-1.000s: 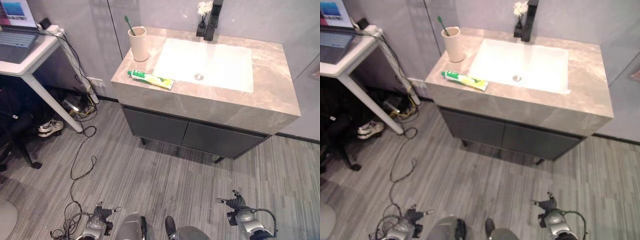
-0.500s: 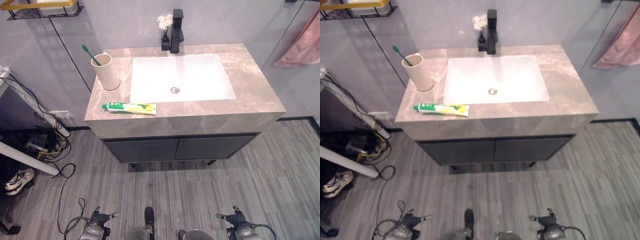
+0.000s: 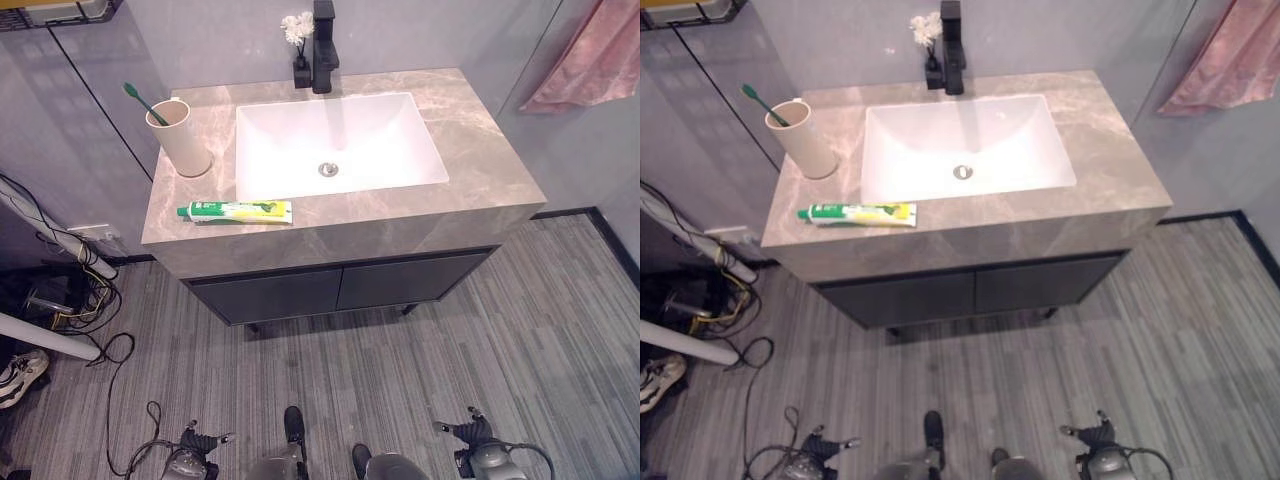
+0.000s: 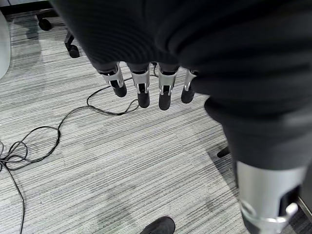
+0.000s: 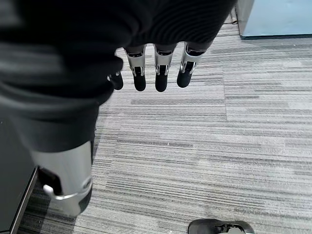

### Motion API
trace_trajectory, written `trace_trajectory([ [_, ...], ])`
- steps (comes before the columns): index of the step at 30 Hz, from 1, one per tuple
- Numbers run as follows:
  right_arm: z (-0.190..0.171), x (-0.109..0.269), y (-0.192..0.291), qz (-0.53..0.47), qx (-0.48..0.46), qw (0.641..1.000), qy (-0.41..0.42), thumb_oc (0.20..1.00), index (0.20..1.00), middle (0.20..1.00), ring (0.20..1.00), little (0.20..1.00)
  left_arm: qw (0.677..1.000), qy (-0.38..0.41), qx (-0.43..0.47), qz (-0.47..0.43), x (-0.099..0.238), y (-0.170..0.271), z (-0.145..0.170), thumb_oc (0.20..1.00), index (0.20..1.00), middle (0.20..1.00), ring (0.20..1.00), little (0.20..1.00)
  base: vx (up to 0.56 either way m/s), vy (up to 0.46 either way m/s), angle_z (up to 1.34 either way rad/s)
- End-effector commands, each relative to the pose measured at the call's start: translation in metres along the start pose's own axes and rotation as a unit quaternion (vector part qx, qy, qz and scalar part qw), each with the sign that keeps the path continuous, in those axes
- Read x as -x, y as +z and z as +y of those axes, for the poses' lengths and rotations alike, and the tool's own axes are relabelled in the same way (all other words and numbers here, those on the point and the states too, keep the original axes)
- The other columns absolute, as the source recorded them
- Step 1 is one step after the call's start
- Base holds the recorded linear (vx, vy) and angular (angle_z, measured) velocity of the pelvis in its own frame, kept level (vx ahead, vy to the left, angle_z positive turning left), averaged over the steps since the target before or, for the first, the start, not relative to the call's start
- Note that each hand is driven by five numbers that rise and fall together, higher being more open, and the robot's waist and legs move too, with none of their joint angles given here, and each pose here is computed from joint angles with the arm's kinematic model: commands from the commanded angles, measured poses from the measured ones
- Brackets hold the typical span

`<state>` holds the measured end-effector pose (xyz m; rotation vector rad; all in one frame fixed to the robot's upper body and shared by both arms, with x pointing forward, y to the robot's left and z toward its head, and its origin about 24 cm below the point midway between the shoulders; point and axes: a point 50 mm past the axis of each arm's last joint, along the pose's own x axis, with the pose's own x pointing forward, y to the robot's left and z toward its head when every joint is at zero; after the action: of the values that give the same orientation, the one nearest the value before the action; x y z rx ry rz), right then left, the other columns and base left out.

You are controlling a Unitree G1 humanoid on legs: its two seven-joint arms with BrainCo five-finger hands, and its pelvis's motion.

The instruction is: Put brush and paste in cup on sink, flatten towel.

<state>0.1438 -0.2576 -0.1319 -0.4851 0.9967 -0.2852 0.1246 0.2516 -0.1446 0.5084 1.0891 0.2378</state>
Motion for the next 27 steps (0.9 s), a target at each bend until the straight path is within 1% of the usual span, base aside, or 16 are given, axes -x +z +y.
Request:
trace_trajectory([
  [1, -0.013, -0.003, 0.015, -0.030, -0.020, 0.999, -0.028, 1.000, 1.000, 1.000, 1.000, 1.000, 0.999, 0.031, -0.015, -0.018, -0.004, 0.008, 0.017, 1.000, 1.000, 1.000, 1.000, 1.000, 0.02, 0.038, -0.02],
  [5, -0.010, -0.003, 0.017, -0.035, -0.012, 0.999, -0.022, 1.000, 1.000, 1.000, 1.000, 1.000, 0.999, 0.031, -0.021, -0.020, -0.004, 0.007, 0.016, 1.000, 1.000, 1.000, 1.000, 1.000, 0.01, 0.042, -0.01],
  [7, -0.011, -0.004, 0.022, -0.043, -0.008, 0.999, -0.023, 1.000, 1.000, 1.000, 1.000, 1.000, 0.998, 0.028, -0.034, -0.043, -0.003, 0.015, 0.014, 1.000, 1.000, 1.000, 1.000, 1.000, -0.04, 0.115, 0.03],
  [10, -0.012, -0.004, 0.023, -0.043, -0.009, 0.999, -0.024, 1.000, 1.000, 1.000, 1.000, 1.000, 0.997, 0.029, -0.040, -0.054, -0.003, 0.019, 0.016, 1.000, 1.000, 1.000, 1.000, 1.000, -0.04, 0.093, 0.07],
  [12, -0.016, -0.004, 0.026, -0.050, -0.039, 0.998, -0.022, 1.000, 1.000, 1.000, 1.000, 1.000, 0.995, 0.031, -0.049, -0.087, -0.003, 0.031, 0.022, 1.000, 1.000, 1.000, 1.000, 1.000, -0.08, 0.196, 0.03],
  [14, -0.016, -0.005, 0.026, -0.048, -0.043, 0.998, -0.016, 1.000, 1.000, 1.000, 1.000, 1.000, 0.993, 0.029, -0.052, -0.098, -0.002, 0.037, 0.024, 1.000, 1.000, 1.000, 1.000, 1.000, -0.07, 0.135, 0.17],
  [20, -0.011, -0.005, 0.024, -0.038, -0.037, 0.999, -0.011, 1.000, 1.000, 1.000, 1.000, 1.000, 0.995, 0.019, -0.051, -0.088, -0.003, 0.034, 0.020, 1.000, 1.000, 1.000, 1.000, 1.000, 0.04, 0.114, -0.14],
  [27, -0.014, -0.006, 0.024, -0.040, -0.021, 0.999, -0.015, 1.000, 1.000, 1.000, 1.000, 1.000, 0.995, 0.009, -0.053, -0.089, -0.003, 0.037, 0.013, 1.000, 1.000, 1.000, 1.000, 1.000, 0.24, -0.020, 0.03],
])
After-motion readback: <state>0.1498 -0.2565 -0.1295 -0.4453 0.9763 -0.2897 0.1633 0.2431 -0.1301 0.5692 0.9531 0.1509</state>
